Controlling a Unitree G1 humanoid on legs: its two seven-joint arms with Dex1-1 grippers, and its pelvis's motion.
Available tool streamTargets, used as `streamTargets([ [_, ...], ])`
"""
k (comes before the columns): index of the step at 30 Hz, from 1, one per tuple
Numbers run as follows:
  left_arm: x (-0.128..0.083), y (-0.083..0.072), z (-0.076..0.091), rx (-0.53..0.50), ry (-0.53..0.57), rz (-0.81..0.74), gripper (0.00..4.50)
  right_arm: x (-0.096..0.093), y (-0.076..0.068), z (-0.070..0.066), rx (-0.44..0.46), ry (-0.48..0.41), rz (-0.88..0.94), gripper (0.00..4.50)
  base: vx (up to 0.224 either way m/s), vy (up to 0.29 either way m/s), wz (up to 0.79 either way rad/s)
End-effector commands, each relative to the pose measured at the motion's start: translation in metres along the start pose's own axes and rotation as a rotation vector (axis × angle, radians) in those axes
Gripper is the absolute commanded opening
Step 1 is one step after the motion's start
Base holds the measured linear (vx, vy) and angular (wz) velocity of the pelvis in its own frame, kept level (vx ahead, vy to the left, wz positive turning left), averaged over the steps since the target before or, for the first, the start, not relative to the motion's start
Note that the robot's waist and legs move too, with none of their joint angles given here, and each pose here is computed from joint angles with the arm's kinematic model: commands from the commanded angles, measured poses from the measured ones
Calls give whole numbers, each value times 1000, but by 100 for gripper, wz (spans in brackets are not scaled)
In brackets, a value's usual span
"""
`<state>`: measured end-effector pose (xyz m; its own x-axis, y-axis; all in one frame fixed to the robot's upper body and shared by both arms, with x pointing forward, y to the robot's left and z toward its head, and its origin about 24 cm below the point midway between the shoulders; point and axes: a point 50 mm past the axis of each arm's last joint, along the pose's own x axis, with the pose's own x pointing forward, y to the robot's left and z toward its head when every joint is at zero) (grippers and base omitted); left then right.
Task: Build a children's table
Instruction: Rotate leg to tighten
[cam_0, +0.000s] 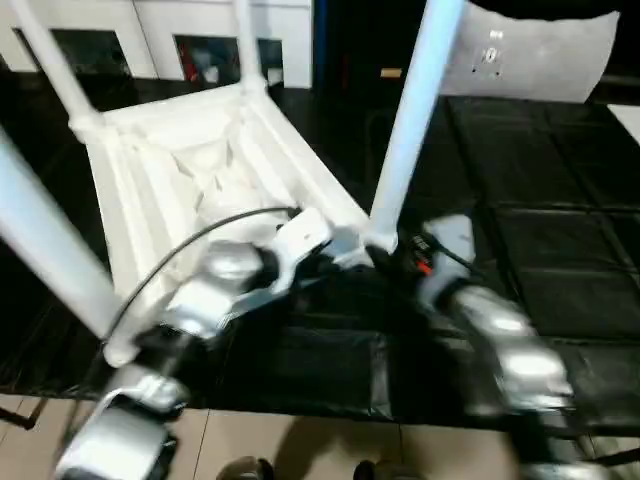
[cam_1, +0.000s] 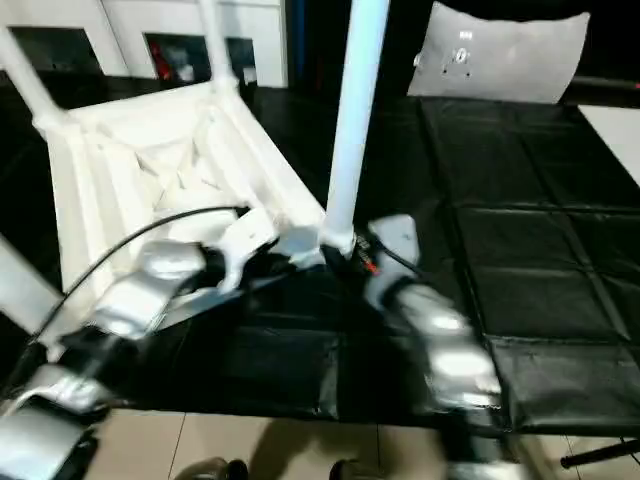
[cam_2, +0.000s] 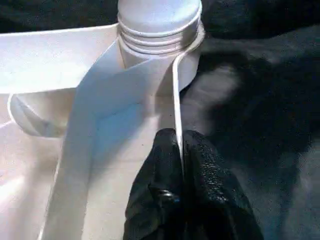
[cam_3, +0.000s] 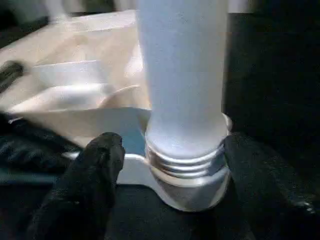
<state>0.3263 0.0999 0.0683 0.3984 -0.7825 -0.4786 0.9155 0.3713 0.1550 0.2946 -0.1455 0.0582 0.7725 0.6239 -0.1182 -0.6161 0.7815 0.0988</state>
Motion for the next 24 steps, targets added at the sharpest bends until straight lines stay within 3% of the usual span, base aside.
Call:
streamTargets([
  [1, 1, -14, -6, 51, 13, -142, 0, -5, 4, 10, -41, -23, 145, 374, 0, 0, 0],
  [7, -15, -17, -12, 113, 30, -304, 0, -21, -1, 19, -67, 25, 383, 394, 0, 0, 0],
  [12, -27, -16, -14, 142, 42, -412, 0, -27, -3, 22, -71, 90, 598, 349, 0, 0, 0],
  [18, -32, -15, -17, 187, 74, -461, 0, -28, -4, 20, -74, 152, 692, 283, 0, 0, 0],
  [23, -33, -14, -18, 197, 81, -468, 0, -29, -5, 18, -81, 189, 742, 259, 0, 0, 0],
  [24, -34, -14, -18, 200, 84, -469, 0, -29, -5, 17, -85, 196, 747, 235, 0, 0, 0],
])
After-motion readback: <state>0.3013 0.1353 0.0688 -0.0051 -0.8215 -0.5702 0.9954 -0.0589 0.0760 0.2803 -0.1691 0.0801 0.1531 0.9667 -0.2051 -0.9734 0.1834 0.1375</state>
